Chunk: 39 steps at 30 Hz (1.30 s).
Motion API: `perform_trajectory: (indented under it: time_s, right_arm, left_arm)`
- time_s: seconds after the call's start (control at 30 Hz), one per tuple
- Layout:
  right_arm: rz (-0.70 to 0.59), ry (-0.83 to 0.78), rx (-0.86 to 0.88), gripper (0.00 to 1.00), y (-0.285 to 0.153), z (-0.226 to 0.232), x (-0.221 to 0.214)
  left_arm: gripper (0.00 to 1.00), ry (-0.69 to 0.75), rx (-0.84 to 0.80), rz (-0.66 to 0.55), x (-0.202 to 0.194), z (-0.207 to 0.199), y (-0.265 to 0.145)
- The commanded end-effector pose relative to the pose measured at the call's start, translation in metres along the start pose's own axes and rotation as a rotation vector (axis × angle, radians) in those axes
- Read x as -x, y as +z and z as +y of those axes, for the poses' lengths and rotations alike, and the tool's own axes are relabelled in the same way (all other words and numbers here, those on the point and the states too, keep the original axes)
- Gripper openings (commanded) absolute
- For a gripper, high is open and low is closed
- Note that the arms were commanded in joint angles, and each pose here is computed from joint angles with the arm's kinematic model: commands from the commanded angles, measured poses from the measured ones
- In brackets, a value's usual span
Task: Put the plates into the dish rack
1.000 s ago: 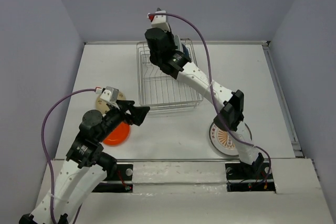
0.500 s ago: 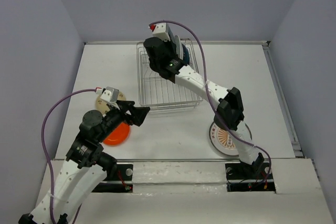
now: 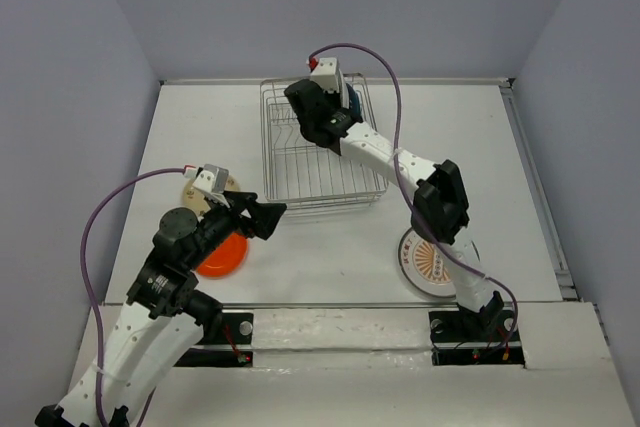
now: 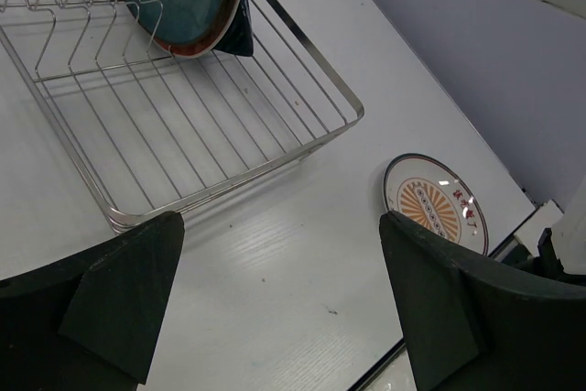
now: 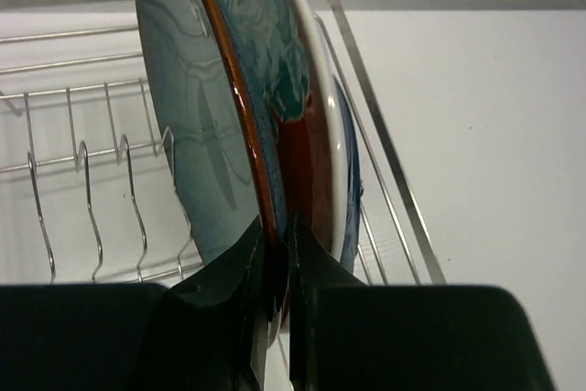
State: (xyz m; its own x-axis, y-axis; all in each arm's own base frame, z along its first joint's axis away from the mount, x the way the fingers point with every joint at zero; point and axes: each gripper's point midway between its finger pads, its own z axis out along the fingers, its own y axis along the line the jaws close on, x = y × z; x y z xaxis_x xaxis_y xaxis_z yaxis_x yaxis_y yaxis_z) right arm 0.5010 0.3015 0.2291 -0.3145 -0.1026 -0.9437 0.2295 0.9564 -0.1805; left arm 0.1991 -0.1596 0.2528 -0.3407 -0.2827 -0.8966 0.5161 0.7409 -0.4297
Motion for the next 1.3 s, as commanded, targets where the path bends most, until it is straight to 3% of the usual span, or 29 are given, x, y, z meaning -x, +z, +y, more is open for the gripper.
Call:
perform_trajectory:
  time_s: [0.0,0.1,0.23,0.33,0.47,0.57,0.7,0.73,0.77,0.8,1.03,1.27]
  right_arm:
    - [-0.038,0.234,0.005,0.07,-0.011,-0.001,0.025]
    - [-0.036,0.253,0.031,0.19,-0.016,-0.001,0.031]
    - [-0.046,0.271,0.108,0.64,-0.03,-0.003,0.056]
    - [-0.045,0.284,0.2,0.7,-0.049,-0.008,0.075]
    - [-0.036,0.269,0.308,0.71,-0.077,-0.031,0.089]
    - [0.027,0.241,0.334,0.67,-0.098,-0.069,0.053]
    - [0.175,0.277,0.367,0.24,-0.124,-0.123,-0.03]
    - [0.257,0.231,0.353,0.09,-0.129,-0.135,-0.079]
    - [0.255,0.274,0.373,0.07,-0.144,-0.151,-0.08]
    - [0.331,0.293,0.357,0.07,-0.156,-0.17,-0.112]
    - [0.671,0.351,0.31,0.07,-0.206,-0.207,-0.234]
    - [0.703,0.348,0.161,0.12,-0.196,-0.224,-0.272]
  left_arm:
    - [0.99,0.008,-0.019,-0.035,0.012,-0.006,0.001]
    - [0.99,0.007,-0.018,-0.03,0.011,-0.006,0.002]
    - [0.99,0.006,-0.016,-0.024,0.01,-0.005,0.003]
    - [0.99,0.007,-0.015,-0.02,0.009,-0.005,0.004]
    - [0.99,0.006,-0.016,-0.024,0.01,-0.005,0.003]
    - [0.99,0.008,-0.021,-0.033,0.011,-0.006,0.001]
    - [0.99,0.009,-0.033,-0.044,0.014,-0.009,-0.001]
    - [0.99,0.009,-0.035,-0.045,0.014,-0.009,-0.001]
    - [0.99,0.009,-0.036,-0.047,0.014,-0.01,-0.001]
    - [0.99,0.01,-0.037,-0.048,0.014,-0.01,-0.001]
    - [0.99,0.011,-0.037,-0.063,0.018,-0.01,-0.003]
    - [0.99,0.009,-0.028,-0.065,0.018,-0.007,-0.003]
